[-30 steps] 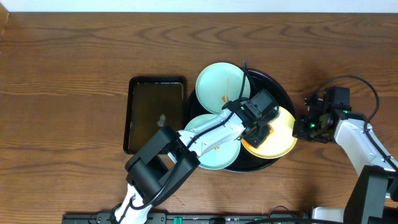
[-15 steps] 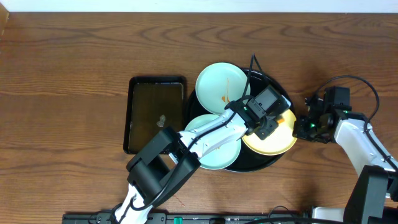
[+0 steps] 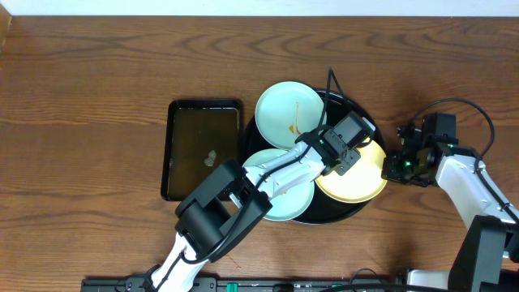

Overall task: Clean dirty plates on tray and stack at the side
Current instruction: 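Scrub the yellow plate with the sponge in the left gripper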

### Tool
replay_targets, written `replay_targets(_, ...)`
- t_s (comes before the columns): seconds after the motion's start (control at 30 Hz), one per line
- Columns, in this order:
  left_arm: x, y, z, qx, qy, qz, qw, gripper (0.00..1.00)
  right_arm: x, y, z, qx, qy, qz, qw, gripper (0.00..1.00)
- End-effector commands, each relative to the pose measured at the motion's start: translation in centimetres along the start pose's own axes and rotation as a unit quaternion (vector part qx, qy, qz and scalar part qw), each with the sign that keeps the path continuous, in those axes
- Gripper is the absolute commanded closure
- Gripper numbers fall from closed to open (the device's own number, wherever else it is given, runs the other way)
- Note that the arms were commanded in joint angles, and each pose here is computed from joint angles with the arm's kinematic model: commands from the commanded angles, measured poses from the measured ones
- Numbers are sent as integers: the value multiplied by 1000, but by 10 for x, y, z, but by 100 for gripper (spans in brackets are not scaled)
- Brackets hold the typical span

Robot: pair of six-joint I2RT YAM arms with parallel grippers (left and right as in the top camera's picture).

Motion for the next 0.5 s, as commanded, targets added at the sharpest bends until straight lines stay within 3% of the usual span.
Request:
replay_targets(0.0, 9, -14, 2, 36, 20, -3, 999, 93, -4, 3, -2, -2, -4, 2, 1000, 99)
replay_targets(0.23, 5, -23, -43, 93, 1, -14, 996, 93, -4, 3, -2, -2, -4, 2, 1000, 99)
replay_targets(0.47, 12, 1, -102, 50, -5, -54, 997, 93, -4, 3, -2, -3, -4, 1, 1000, 99)
Point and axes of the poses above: each gripper's point midway between its finger pads, its own z axis out along the fingers, its own x axis along the line the jaws close on, y = z × x, the point moved 6 cm from there along -z, back along the fingers, and after that the axes turned 15 degrees about -z, right-handed, at the moved point
